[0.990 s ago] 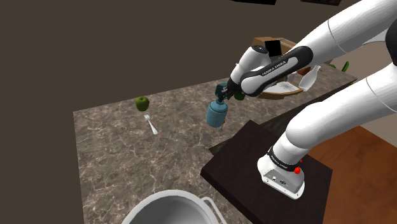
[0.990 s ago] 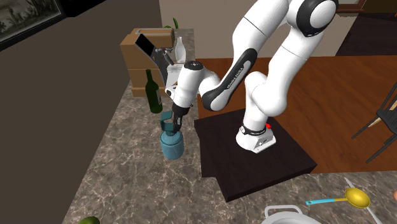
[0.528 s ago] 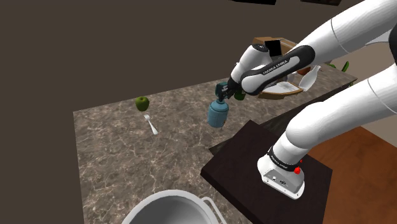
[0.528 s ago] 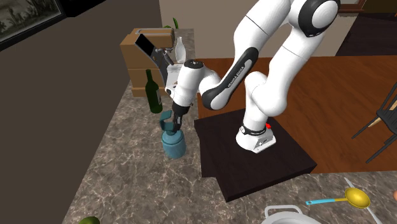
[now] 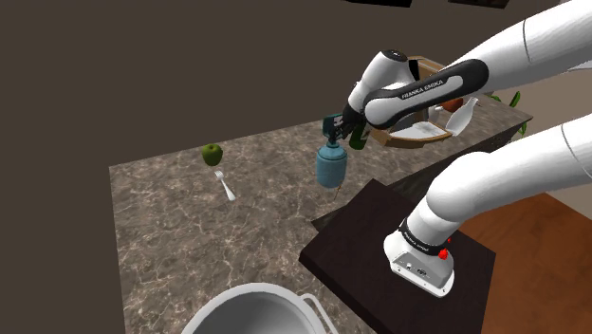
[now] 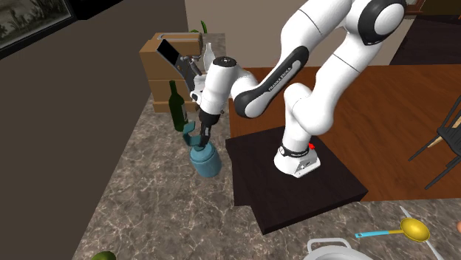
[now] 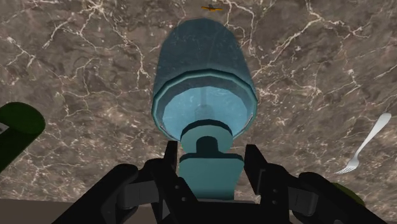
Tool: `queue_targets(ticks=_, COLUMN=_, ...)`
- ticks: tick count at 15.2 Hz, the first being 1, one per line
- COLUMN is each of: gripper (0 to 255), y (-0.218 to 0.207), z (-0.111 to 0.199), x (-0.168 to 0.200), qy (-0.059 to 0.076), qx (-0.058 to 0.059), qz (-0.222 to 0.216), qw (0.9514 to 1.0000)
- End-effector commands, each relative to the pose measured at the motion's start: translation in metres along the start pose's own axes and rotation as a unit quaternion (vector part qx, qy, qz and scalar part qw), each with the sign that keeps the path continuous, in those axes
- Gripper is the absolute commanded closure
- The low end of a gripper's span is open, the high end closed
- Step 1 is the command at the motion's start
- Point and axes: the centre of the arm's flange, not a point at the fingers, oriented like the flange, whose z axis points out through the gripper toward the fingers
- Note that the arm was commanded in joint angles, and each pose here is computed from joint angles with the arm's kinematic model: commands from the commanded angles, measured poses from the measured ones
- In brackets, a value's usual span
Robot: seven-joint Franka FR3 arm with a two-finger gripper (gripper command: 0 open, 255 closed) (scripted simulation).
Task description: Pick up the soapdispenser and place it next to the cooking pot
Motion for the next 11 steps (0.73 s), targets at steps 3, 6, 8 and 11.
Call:
queue_targets(ticks=3, gripper=255, y=-0.001, z=-0.022, x=0.007, qy=0.0, qx=0.0, qz=0.0, qw=1.0)
queue_targets(ticks=6, gripper=255, y=-0.001, z=-0.037, x=0.012, qy=0.0, qx=0.0, qz=0.0, qw=1.0)
queue_targets(ticks=8, gripper=255, y=-0.001, z=-0.047, x=0.015, qy=0.0, qx=0.0, qz=0.0, qw=1.0)
queue_targets(ticks=11, gripper=255, y=0.0, z=-0.062, x=0.02, qy=0.0, qx=0.0, qz=0.0, qw=1.0)
